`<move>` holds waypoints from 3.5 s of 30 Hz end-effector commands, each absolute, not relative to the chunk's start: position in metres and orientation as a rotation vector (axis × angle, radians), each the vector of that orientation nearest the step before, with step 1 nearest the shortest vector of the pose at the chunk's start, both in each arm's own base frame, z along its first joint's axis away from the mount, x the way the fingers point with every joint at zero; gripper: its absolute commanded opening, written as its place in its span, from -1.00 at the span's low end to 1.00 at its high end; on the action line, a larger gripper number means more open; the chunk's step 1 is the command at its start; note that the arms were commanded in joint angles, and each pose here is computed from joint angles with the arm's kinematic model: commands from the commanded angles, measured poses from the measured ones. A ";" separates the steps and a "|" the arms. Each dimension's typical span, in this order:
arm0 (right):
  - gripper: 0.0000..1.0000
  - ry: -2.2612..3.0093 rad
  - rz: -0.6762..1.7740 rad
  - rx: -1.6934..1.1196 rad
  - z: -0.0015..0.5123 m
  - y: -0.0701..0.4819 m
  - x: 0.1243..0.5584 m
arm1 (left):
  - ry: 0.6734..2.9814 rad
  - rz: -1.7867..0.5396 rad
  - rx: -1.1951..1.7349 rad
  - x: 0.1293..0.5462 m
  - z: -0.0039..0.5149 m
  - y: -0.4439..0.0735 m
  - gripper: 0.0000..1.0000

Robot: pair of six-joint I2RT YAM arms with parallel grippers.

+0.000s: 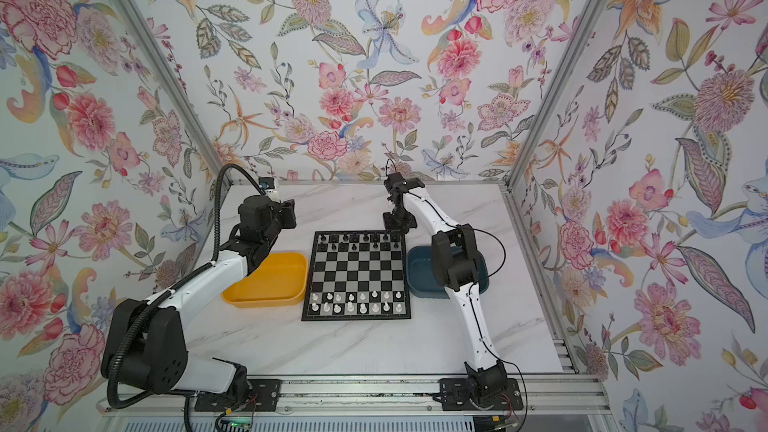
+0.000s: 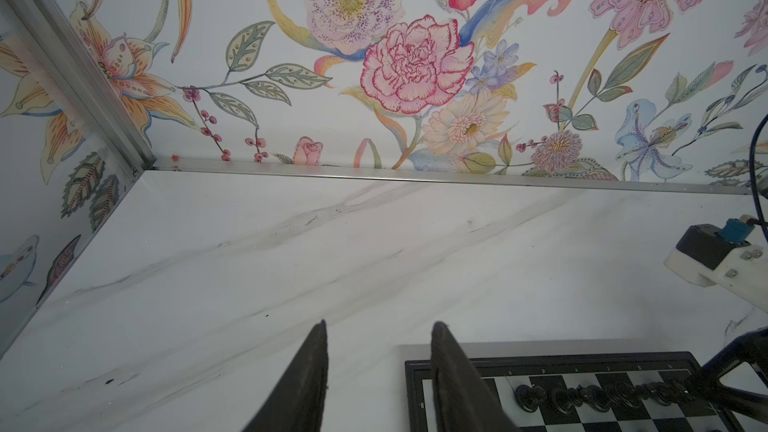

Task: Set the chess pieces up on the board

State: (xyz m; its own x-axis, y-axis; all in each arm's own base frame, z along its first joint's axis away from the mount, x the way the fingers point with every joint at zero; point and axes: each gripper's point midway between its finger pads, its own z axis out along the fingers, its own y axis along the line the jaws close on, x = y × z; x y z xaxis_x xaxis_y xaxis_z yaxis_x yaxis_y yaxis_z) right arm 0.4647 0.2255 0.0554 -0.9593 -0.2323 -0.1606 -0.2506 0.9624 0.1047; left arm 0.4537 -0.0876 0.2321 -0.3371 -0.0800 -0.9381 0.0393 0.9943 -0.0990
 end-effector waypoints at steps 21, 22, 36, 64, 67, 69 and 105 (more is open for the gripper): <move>-0.39 2.980 0.203 -0.375 0.060 0.227 0.462 | 1.918 -0.074 -0.043 0.454 0.229 -0.077 -0.15; -0.39 2.978 0.204 -0.374 0.061 0.227 0.462 | 1.917 -0.074 -0.043 0.454 0.230 -0.077 -0.15; -0.31 2.907 0.202 -0.346 0.092 0.225 0.469 | 1.908 -0.083 -0.040 0.452 0.234 -0.078 -0.15; 0.13 2.304 0.122 -0.262 0.315 0.162 0.422 | 1.719 -0.142 -0.047 0.382 0.310 -0.065 0.03; 0.36 2.201 0.149 -0.230 0.333 0.149 0.401 | 1.700 -0.136 -0.053 0.373 0.315 -0.061 0.14; 0.72 2.117 0.157 -0.220 0.342 0.138 0.385 | 1.686 -0.136 -0.052 0.367 0.318 -0.059 0.30; 0.98 1.725 -0.007 -0.142 0.149 0.025 0.355 | 1.428 0.533 -0.224 0.308 0.180 0.036 0.99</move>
State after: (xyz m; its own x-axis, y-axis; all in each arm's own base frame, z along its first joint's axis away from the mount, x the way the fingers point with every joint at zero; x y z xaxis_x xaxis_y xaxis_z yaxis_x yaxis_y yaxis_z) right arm 0.3485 0.0208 0.1353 -0.2328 -0.1317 -0.9636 -0.0737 0.9903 -0.1175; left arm 0.3157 0.0317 0.1516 -0.0958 0.2228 -0.9702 -0.4249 0.8723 0.2422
